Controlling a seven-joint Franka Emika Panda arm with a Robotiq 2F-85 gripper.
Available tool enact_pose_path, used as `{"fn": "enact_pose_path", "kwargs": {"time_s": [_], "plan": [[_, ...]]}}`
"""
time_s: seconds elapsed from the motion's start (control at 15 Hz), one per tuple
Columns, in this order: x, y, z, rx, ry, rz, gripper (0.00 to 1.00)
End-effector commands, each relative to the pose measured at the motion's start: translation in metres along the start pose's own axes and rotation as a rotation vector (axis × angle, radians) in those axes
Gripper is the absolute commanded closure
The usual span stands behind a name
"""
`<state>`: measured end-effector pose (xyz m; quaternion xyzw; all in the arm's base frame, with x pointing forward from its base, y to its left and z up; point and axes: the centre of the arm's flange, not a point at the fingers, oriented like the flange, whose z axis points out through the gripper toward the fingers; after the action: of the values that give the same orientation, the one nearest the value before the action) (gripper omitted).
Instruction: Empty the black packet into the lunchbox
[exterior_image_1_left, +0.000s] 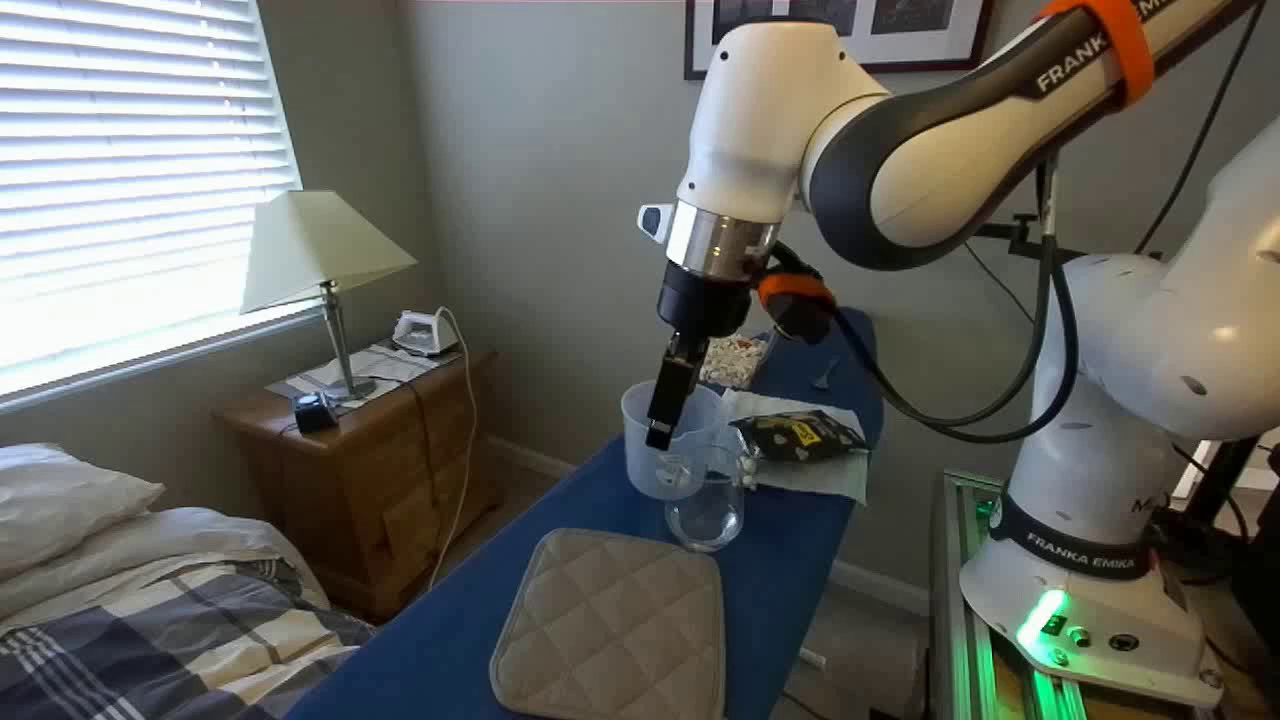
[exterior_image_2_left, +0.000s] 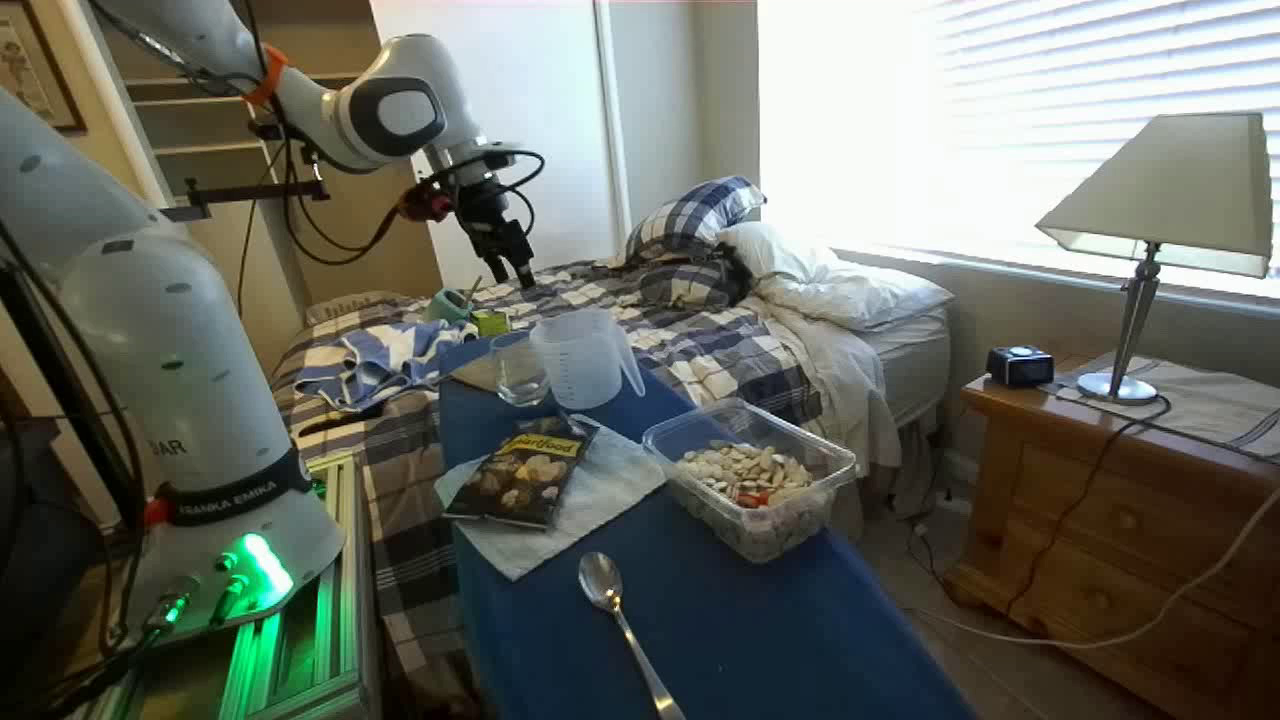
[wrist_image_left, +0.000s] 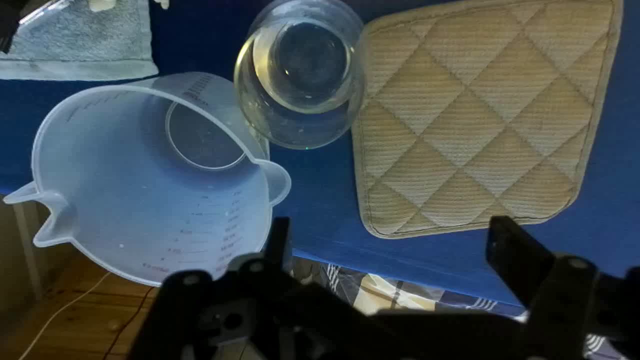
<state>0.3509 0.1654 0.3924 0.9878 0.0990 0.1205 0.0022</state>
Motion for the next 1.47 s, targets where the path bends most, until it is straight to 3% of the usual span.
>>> {"fn": "enact_pose_path", "kwargs": {"time_s": [0.0, 0.6, 0.73, 1.07, 1.4], "plan": [[0.0, 0.0, 0.0, 0.0, 0.0, 0.0, 0.0], [0.0, 0.0, 0.0, 0.0, 0.0, 0.0, 0.0], [0.012, 0.024, -0.003, -0.054, 0.019, 0.051, 0.0], [0.028, 0.085, -0.02, -0.159, -0.011, 0.308, 0.0], [0.014, 0.15, -0.027, -0.199, -0.197, 0.541, 0.0]]}}
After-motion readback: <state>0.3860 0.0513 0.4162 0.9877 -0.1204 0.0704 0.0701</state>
